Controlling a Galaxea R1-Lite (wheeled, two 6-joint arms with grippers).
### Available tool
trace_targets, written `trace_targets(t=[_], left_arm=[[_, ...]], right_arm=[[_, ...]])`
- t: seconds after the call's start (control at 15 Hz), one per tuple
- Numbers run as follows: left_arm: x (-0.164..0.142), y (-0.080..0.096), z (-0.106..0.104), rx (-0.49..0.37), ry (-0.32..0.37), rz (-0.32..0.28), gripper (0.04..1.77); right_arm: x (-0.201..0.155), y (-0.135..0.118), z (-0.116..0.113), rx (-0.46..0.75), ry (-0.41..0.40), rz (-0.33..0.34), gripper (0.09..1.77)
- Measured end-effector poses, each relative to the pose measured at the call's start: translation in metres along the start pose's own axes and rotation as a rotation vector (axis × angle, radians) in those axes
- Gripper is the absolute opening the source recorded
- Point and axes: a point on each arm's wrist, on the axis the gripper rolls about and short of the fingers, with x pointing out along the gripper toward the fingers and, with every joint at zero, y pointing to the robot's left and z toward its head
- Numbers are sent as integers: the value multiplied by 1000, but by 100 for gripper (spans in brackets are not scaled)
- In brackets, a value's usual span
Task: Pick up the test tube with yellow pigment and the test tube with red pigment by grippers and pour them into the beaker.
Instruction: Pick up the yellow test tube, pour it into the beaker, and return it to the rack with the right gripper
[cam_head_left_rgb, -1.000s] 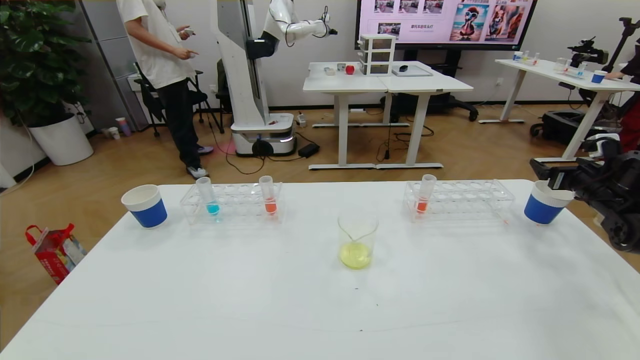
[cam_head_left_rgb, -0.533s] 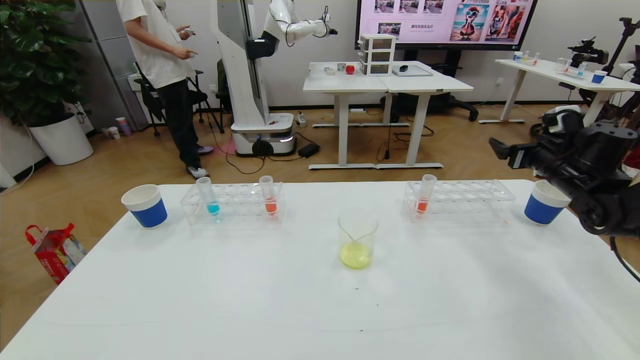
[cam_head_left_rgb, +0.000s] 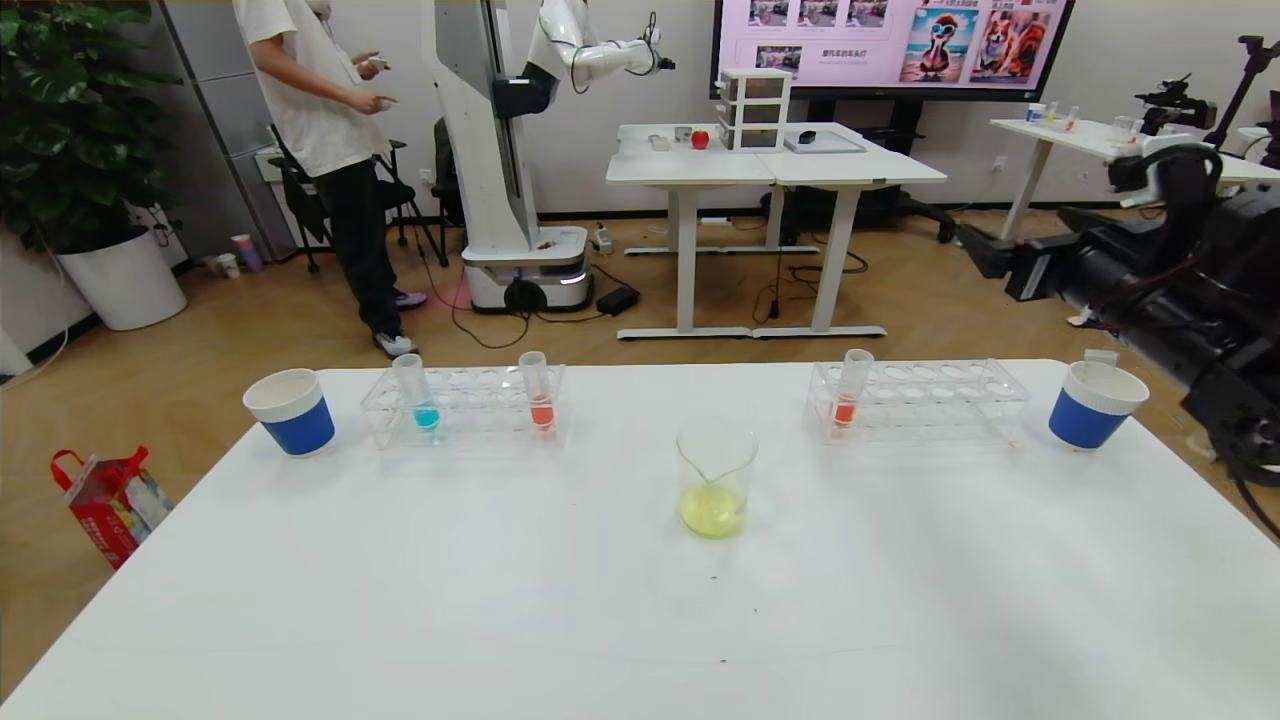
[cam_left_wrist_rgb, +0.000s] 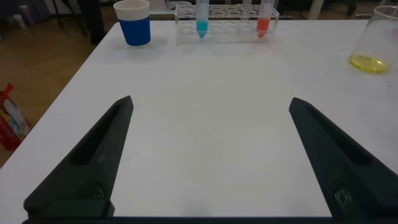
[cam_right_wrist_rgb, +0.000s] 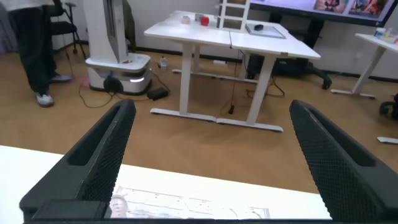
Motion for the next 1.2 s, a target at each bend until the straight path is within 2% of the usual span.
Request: trace_targets(t=[0.13, 0.33, 0.47, 0.6, 0.87, 1.0, 1.2], left_arm=[[0, 0, 0, 0, 0, 0, 175], [0, 0, 0, 0, 0, 0, 175], [0, 0, 0, 0, 0, 0, 175], [0, 0, 0, 0, 0, 0, 175], [0, 0, 0, -1, 0, 0, 175], [0, 0, 0, 0, 0, 0, 175], [0, 0, 0, 0, 0, 0, 175]], right_arm=[[-30, 6, 32, -4, -67, 5, 172], [-95, 10, 82, -9, -181, -21, 172], [-149, 12, 104, -10, -239, -36, 172], [-204, 13, 114, -14, -284, -43, 172], [-304, 18, 106, -38, -315, -65, 172], [-341, 21, 94, -45, -315, -74, 172], [-376, 25, 70, -50, -314, -80, 172]])
